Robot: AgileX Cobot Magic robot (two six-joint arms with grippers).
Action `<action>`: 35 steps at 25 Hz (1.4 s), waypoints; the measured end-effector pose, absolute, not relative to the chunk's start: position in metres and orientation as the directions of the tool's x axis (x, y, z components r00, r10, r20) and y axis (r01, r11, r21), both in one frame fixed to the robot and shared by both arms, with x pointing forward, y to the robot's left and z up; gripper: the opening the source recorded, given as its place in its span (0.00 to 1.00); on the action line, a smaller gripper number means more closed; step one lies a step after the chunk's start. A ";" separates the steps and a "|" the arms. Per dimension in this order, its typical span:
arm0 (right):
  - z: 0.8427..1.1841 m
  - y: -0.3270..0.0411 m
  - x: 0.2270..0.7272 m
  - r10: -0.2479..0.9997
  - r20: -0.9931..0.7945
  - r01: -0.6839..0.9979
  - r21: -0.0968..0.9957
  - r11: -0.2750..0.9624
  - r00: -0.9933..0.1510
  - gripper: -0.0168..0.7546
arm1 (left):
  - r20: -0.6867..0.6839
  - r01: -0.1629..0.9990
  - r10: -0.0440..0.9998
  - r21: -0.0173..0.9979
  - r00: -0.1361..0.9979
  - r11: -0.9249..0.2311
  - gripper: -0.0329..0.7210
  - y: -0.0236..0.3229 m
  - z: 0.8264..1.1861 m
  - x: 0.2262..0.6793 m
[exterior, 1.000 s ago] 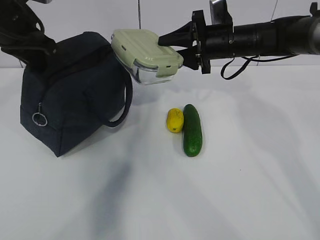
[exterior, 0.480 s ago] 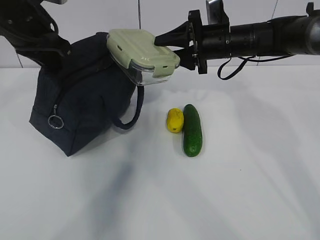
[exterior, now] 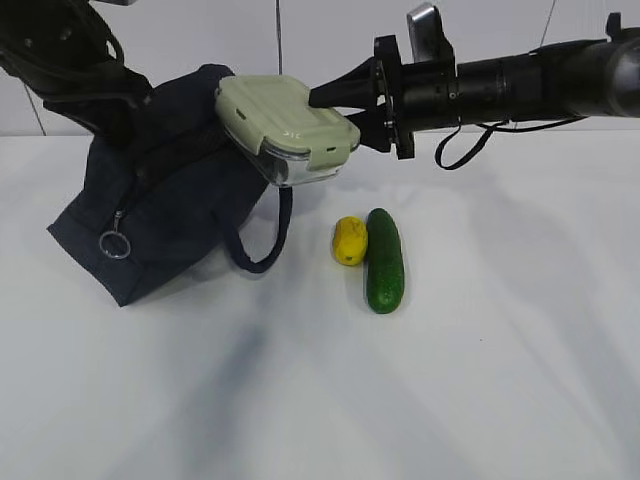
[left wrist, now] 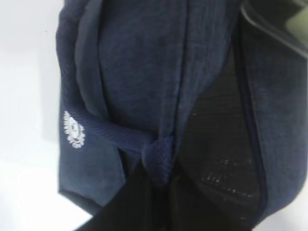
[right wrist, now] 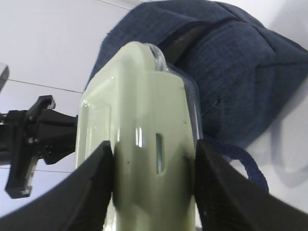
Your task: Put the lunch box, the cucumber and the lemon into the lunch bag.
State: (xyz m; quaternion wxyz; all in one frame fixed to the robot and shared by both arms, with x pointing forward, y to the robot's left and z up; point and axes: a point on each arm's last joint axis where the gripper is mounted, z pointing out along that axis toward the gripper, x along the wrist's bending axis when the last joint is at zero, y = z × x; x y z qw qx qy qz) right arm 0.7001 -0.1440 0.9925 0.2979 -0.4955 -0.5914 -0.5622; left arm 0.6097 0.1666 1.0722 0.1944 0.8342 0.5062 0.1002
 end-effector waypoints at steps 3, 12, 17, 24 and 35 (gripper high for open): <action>0.981 -0.144 0.702 0.258 0.914 0.929 0.352 -0.117 -0.313 0.53 | -0.047 0.808 0.884 0.429 0.465 -0.403 0.04 0.165 1.072 0.609; 0.967 -0.144 0.704 0.274 0.913 0.934 0.342 -0.105 -0.303 0.53 | -0.111 0.817 0.883 0.447 0.455 -0.365 0.04 0.160 1.074 0.609; 0.967 -0.144 0.704 0.275 0.911 0.933 0.346 -0.103 -0.307 0.53 | -0.127 0.812 0.875 0.453 0.467 -0.367 0.04 0.153 1.074 0.606; 0.963 -0.144 0.702 0.310 0.894 0.931 0.359 -0.063 -0.323 0.53 | -0.175 0.812 0.864 0.469 0.471 -0.348 0.04 0.143 1.075 0.604; 0.959 -0.129 0.696 0.311 0.884 0.928 0.371 -0.013 -0.349 0.53 | -0.218 0.814 0.853 0.477 0.475 -0.331 0.04 0.136 1.077 0.602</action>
